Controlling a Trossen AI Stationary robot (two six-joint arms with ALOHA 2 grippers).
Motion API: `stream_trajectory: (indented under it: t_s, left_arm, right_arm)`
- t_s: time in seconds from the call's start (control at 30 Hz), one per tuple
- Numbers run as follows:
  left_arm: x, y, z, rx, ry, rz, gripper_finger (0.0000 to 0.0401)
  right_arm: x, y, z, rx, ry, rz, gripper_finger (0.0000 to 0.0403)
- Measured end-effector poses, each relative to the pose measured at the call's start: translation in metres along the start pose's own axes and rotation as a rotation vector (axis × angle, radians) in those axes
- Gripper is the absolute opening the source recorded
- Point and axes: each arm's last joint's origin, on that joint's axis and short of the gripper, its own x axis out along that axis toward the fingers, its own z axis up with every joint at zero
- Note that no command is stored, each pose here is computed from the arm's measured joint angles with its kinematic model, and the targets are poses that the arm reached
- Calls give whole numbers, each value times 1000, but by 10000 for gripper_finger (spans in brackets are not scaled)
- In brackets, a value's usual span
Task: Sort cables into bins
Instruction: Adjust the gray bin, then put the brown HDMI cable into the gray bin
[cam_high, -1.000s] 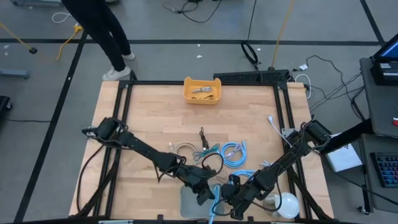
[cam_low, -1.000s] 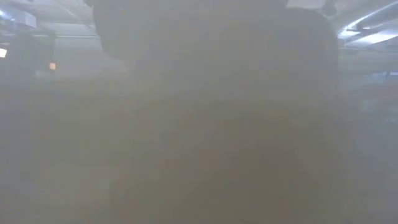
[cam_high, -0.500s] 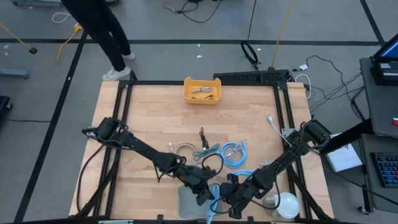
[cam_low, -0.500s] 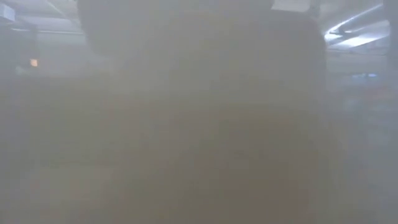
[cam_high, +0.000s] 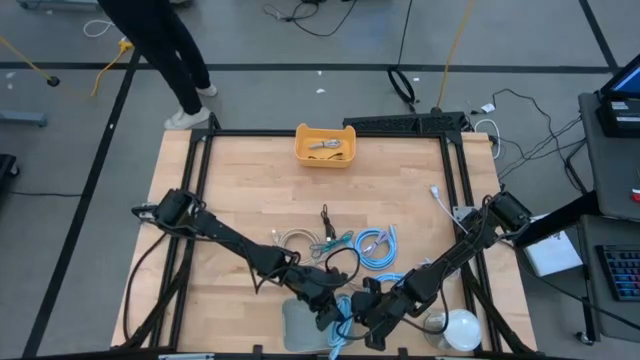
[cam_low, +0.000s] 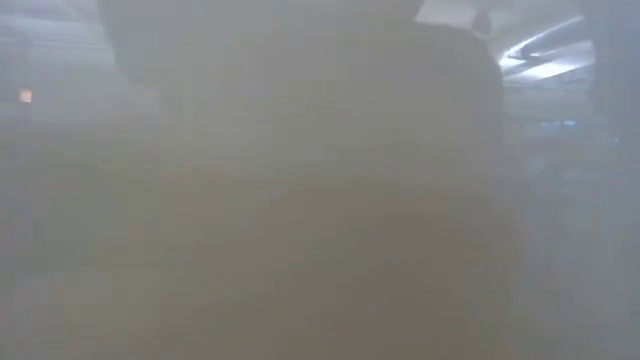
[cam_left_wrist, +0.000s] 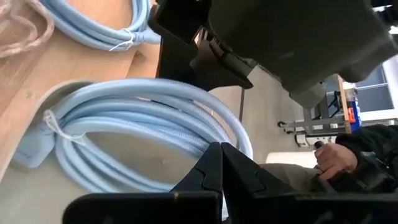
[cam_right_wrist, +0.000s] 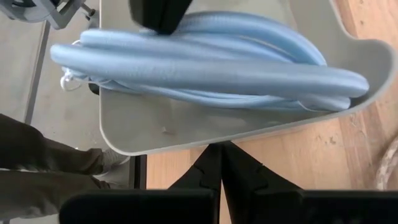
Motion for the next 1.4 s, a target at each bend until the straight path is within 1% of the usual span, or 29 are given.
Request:
stream_trajectory:
  t_s: [0.17,0.27,0.4,0.5,0.6,0.73,0.8,0.87,0.93,1.03,1.13,1.17,1.2,1.23,1.3,1.33,1.4]
  left_arm:
    - [1,0,-2,13,5,3,0]
    - [0,-1,-3,20,0,7,0]
    - [0,-1,-2,28,-13,12,0]
    - [0,-1,-1,29,-10,7,0]
    - [-1,-3,0,58,-24,-8,1]
    - [-16,-18,9,116,-82,-33,25]
    - [-28,-23,14,141,-96,-10,45]
    - [-43,-27,20,151,-120,55,66]
    - [-64,-31,23,170,-135,157,84]
    - [-102,-29,23,172,-136,394,101]
    - [-136,-16,17,184,-70,676,107]
    - [-145,-12,15,199,-32,751,107]
    - [-151,-9,13,221,6,803,108]
    - [-155,-6,12,253,47,837,108]
    - [-156,-3,9,346,134,859,108]
    - [-155,-3,6,391,179,857,108]
    - [-148,-1,3,468,261,819,108]
  right_arm:
    - [-3,6,1,-1,5,8,0]
    - [-12,13,6,-2,-7,22,0]
    - [-35,20,13,-13,-53,0,0]
    - [-55,19,18,-14,-79,-31,0]
    - [-78,18,23,-44,-102,-22,0]
    - [-105,20,30,-84,-151,20,2]
    - [-115,20,33,-98,-181,23,8]
    - [-123,20,35,-111,-204,34,16]
    - [-129,19,36,-121,-214,39,26]
    - [-131,18,38,-139,-225,37,42]
    - [-130,17,39,-139,-232,16,60]
    - [-130,15,40,-143,-234,11,66]
    - [-130,14,41,-146,-236,6,71]
    - [-130,12,43,-151,-239,-1,76]
    - [-130,8,47,-163,-245,-18,85]
    - [-131,6,49,-171,-248,-25,88]
    - [-134,1,53,-172,-257,-40,95]
